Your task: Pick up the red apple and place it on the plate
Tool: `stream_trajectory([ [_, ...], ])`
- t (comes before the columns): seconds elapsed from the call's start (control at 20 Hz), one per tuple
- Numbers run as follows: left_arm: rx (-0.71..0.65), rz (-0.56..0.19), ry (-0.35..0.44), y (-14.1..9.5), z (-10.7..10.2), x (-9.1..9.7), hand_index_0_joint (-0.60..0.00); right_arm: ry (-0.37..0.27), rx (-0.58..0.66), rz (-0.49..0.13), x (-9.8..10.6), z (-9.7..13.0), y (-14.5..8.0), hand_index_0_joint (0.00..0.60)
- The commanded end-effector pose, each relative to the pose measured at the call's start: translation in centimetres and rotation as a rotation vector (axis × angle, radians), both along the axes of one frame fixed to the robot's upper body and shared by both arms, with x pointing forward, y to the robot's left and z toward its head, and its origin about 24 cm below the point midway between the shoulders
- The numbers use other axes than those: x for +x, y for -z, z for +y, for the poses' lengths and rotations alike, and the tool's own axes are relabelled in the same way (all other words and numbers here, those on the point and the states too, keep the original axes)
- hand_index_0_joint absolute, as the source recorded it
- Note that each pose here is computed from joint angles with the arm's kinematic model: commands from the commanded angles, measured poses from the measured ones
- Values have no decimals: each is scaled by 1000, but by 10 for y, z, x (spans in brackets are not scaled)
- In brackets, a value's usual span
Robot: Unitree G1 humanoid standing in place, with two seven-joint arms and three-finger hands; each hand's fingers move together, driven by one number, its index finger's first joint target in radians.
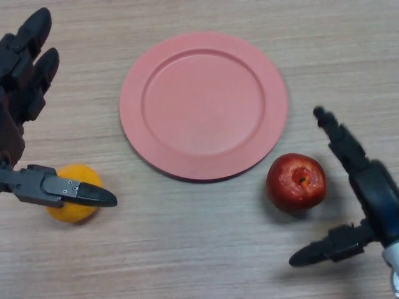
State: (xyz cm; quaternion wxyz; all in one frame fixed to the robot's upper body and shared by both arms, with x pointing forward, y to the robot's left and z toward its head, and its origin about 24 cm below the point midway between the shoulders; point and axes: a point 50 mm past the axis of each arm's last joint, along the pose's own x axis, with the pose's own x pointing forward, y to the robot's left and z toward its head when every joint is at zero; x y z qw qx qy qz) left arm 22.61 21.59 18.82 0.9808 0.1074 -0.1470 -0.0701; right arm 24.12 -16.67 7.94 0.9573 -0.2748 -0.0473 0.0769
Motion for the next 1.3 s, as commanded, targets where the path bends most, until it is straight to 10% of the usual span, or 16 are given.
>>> stream_trajectory([
  [0.05,8,-158,-76,-26,11,-12,0,51,107,-230,10,1,-36,0],
  [0.15,7,-136,-70,-26,6,-11,0,127,136,-259,19,-2,-37,48],
  [0.4,17,-165,-56,-35,2,-11,0,264,156,-227,37,-17,-30,600],
  [0.6,20,-159,-56,-38,2,-13,0,272,163,-203,40,-21,-24,600],
  [1.1,-179,-217,-76,-52,8,-25,0,103,213,-297,90,25,-105,600],
  [1.3,-161,-243,-82,-57,9,-28,0,75,237,-270,110,47,-104,99],
])
